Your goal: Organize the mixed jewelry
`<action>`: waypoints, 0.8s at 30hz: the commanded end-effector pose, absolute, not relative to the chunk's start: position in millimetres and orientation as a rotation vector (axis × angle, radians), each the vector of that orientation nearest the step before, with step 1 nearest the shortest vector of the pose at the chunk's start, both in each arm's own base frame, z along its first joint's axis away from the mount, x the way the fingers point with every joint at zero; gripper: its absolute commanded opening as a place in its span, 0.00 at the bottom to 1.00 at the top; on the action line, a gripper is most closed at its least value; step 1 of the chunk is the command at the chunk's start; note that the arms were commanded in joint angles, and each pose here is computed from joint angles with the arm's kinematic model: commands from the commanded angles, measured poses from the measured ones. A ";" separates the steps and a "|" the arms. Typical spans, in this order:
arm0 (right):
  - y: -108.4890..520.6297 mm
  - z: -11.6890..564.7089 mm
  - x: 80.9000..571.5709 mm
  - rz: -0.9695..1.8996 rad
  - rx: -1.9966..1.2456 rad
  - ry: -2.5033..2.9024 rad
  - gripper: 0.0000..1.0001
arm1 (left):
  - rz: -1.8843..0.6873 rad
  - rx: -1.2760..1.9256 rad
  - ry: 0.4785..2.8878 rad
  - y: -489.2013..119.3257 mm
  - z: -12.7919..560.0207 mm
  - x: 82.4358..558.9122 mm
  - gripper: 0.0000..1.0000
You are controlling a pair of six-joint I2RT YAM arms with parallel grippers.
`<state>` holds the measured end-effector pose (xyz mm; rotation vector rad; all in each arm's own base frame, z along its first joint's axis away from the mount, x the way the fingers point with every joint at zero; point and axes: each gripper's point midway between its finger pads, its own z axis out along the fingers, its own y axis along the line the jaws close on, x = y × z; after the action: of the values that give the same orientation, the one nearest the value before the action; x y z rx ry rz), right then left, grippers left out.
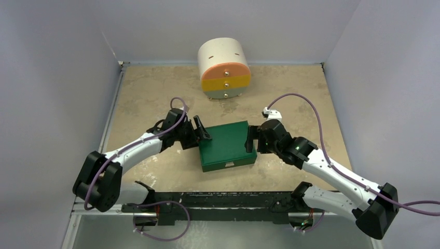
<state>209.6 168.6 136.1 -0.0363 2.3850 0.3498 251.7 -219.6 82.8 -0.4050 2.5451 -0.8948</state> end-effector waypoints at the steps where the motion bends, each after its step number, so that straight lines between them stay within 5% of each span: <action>1: 168.5 141.2 213.3 0.385 0.034 2.357 0.99 | -1.031 -0.324 2.407 -246.7 124.8 285.5 0.75; 19: 175.6 113.1 220.3 0.562 0.241 2.421 0.98 | -1.020 -0.281 2.419 -267.4 128.6 322.4 0.72; 24: 173.5 114.6 224.4 0.546 0.263 2.413 0.98 | -0.780 -0.283 2.456 -238.9 127.0 325.0 0.72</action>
<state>214.7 166.1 103.0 0.2301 2.4617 0.4912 307.8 -252.0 100.9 -0.3421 2.5244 -0.9167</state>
